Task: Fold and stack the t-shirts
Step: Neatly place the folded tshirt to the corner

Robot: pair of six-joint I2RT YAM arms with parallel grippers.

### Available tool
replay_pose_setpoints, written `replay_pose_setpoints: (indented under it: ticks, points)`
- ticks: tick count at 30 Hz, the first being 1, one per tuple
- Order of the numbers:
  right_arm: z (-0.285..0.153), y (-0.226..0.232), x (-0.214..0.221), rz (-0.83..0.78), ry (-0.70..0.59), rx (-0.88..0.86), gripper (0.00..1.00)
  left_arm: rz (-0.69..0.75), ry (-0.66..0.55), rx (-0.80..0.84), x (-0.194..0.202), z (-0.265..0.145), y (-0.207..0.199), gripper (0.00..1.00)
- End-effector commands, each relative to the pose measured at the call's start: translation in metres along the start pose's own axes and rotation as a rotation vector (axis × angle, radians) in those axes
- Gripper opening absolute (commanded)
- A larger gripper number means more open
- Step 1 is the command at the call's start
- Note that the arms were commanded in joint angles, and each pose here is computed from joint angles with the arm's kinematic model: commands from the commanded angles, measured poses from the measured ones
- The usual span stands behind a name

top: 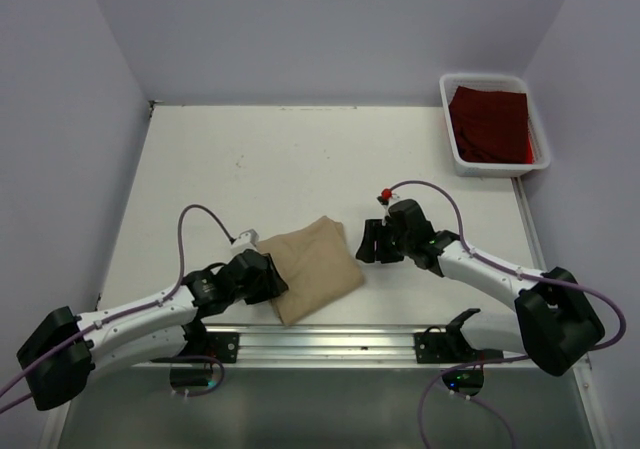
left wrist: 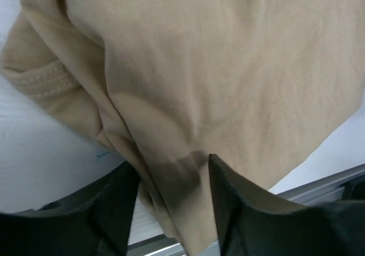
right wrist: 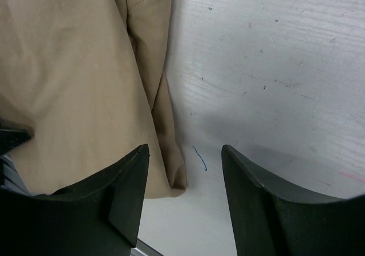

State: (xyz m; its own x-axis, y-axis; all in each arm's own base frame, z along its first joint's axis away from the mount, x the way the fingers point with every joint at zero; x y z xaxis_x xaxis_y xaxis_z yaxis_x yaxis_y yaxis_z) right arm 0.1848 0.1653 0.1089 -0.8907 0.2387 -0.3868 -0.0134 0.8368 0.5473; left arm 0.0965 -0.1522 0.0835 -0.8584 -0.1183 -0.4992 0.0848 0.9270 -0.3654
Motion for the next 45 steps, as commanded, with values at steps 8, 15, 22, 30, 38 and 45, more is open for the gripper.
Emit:
replay_pose_setpoints:
  ticks: [8,15,22,30,38,45]
  points:
    - [-0.011,0.006,-0.002,-0.004,-0.043,-0.046,0.36,0.084,0.029,-0.09,0.003,0.022,0.005,0.0]
    - [-0.013,0.009,-0.004,-0.006,-0.046,-0.047,0.3,0.117,-0.161,-0.147,-0.062,0.02,-0.003,0.0]
    - [-0.021,0.009,-0.003,-0.013,-0.056,-0.054,0.27,0.032,-0.231,-0.222,-0.137,0.039,0.028,0.0]
    - [-0.028,0.002,0.003,-0.012,-0.07,-0.04,0.24,-0.031,-0.288,-0.273,-0.193,0.045,0.049,0.0]
    - [-0.029,0.003,0.003,-0.016,-0.058,-0.043,0.22,-0.269,-0.425,-0.307,-0.249,0.049,0.119,0.0]
    - [-0.035,0.002,0.006,-0.018,-0.052,-0.041,0.2,-0.529,-0.587,-0.304,-0.312,0.046,0.187,0.0]
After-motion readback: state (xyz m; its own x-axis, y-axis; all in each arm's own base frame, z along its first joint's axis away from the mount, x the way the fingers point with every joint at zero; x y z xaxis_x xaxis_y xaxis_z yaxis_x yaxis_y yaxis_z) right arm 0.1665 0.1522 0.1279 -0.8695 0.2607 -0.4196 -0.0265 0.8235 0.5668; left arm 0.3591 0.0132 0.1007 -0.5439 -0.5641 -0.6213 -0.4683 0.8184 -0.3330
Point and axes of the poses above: each gripper's point midway between its finger pads, its own z axis out along the fingers, its own y axis along the line the jaws close on, x = y × z, the point moved 8 cm from there along -z, back along the fingers, and after that the axes turned 14 degrees about z, right-handed, at the moved point
